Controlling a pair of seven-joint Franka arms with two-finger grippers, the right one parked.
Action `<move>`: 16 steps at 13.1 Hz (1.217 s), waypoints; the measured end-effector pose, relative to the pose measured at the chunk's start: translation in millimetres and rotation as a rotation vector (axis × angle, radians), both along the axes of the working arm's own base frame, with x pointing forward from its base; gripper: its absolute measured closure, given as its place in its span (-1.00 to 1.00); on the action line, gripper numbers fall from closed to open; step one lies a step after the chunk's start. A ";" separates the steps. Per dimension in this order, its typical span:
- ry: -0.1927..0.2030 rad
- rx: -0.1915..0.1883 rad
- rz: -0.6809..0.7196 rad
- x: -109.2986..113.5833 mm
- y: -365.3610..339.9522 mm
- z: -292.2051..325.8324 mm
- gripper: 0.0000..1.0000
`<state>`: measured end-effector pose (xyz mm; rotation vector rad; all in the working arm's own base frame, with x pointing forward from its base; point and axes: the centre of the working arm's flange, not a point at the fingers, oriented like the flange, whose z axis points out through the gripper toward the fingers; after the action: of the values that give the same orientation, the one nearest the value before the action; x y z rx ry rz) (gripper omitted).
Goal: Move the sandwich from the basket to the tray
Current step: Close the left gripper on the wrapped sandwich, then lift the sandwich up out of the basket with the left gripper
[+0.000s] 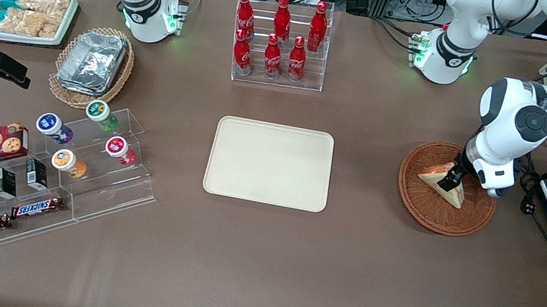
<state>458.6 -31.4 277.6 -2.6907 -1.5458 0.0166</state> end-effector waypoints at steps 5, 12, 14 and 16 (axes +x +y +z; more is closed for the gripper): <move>-0.021 -0.006 0.002 0.0 1.4 -25.4 -1.00; -0.030 -0.009 0.008 3.2 4.8 -35.9 0.21; -0.045 -0.009 0.002 6.6 4.3 -32.4 0.26; -0.072 -0.001 -0.025 14.5 3.5 -17.6 0.34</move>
<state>473.1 -27.9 260.0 -2.7400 -1.5311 -0.0812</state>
